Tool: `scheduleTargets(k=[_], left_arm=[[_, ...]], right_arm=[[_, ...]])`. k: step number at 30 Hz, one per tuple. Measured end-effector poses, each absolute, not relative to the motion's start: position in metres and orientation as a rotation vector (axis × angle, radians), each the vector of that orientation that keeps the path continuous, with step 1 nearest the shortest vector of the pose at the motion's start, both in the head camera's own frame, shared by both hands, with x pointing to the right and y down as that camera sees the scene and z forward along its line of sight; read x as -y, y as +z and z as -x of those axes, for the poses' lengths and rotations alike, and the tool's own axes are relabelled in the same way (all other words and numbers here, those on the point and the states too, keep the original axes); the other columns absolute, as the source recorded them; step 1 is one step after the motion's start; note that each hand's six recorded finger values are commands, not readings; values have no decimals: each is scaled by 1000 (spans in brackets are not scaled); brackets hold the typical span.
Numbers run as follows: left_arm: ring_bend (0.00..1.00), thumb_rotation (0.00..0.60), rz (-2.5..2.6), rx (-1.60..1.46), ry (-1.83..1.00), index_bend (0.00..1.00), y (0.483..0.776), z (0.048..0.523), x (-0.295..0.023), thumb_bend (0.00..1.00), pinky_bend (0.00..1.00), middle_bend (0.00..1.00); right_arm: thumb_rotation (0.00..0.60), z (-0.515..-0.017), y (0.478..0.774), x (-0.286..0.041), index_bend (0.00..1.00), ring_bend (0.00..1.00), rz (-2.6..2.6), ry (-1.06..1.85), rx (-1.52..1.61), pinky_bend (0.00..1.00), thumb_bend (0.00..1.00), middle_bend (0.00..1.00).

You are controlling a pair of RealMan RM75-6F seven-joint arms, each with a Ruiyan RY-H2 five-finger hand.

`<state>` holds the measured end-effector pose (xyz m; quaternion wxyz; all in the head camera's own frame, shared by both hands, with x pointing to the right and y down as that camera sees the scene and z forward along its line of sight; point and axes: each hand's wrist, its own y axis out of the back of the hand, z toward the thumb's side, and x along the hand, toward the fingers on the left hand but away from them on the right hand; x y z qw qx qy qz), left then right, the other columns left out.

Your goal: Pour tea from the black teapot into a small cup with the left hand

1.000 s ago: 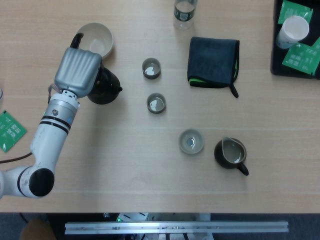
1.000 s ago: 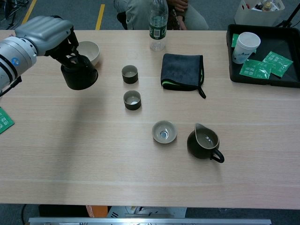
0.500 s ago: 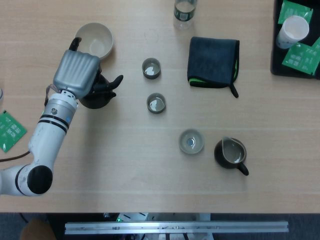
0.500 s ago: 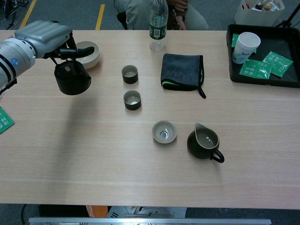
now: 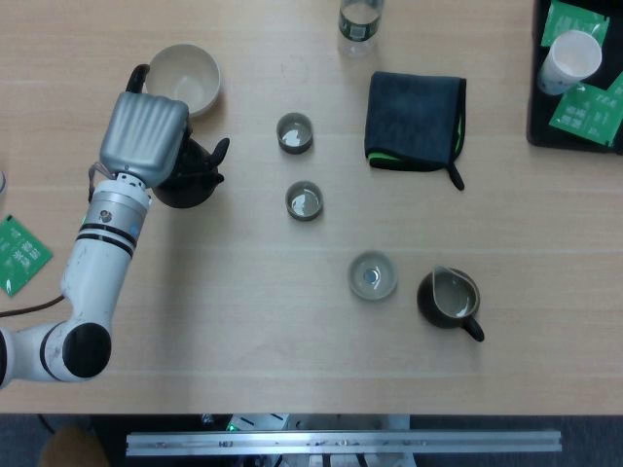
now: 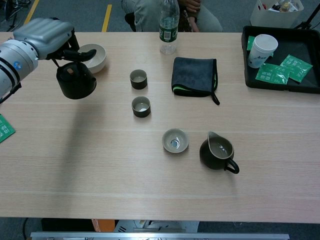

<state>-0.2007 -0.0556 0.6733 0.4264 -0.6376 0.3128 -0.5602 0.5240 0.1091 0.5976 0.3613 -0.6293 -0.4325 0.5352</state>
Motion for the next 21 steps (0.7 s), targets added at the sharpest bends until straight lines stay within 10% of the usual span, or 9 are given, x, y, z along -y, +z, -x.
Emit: scheduleTargets(k=[21], left_arm=[[842,406,1610,-822,-1317,906,670,186,53,363,97,1000]], right_arm=[[600,-526,596,-111,170,38,1616,1378,1121,29,0,158]])
